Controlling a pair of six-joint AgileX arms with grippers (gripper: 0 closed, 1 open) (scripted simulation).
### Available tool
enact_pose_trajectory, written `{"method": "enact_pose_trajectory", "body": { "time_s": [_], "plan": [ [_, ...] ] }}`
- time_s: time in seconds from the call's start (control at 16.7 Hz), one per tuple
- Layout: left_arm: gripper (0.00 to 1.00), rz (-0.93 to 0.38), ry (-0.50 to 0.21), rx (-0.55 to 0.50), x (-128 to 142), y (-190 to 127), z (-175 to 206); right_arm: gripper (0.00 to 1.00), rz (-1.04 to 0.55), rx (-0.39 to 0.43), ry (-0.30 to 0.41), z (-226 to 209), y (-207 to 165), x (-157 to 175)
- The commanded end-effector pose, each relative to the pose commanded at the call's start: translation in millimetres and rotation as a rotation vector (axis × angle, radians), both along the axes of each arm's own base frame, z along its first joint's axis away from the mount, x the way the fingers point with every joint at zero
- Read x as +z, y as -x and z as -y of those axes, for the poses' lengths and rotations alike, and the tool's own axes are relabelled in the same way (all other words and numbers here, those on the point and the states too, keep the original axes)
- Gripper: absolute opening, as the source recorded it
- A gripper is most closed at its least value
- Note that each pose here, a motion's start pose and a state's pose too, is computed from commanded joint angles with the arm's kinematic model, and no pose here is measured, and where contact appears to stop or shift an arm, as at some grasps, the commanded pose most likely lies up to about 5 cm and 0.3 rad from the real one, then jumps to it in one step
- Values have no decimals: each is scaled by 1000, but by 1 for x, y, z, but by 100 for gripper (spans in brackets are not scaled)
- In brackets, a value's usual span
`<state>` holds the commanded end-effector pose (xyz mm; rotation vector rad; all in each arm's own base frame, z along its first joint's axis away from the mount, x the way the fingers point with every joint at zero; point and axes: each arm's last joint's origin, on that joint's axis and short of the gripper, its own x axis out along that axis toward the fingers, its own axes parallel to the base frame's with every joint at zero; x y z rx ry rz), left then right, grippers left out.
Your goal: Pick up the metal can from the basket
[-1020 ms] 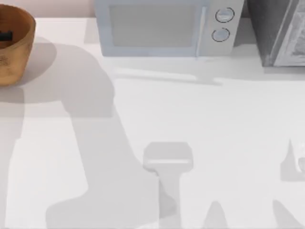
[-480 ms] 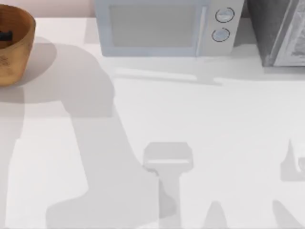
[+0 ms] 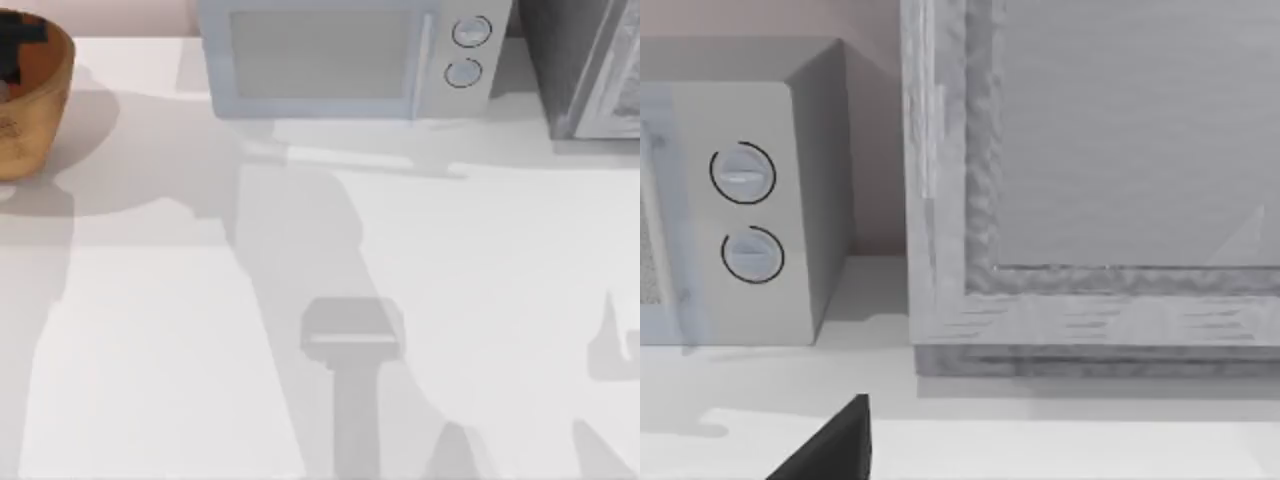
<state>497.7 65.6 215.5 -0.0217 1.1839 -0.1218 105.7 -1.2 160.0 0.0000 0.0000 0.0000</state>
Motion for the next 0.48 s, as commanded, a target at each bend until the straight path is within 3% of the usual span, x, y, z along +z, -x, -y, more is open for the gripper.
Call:
{"method": "enact_pose_trajectory", "body": {
  "time_s": [0.24, 0.48],
  "plan": [
    [0, 178, 39, -52, 69, 64, 39, 100, 0, 0, 0, 0, 0, 0],
    [0, 407, 64, -86, 114, 172, 66, 100, 0, 0, 0, 0, 0, 0]
  ]
}}
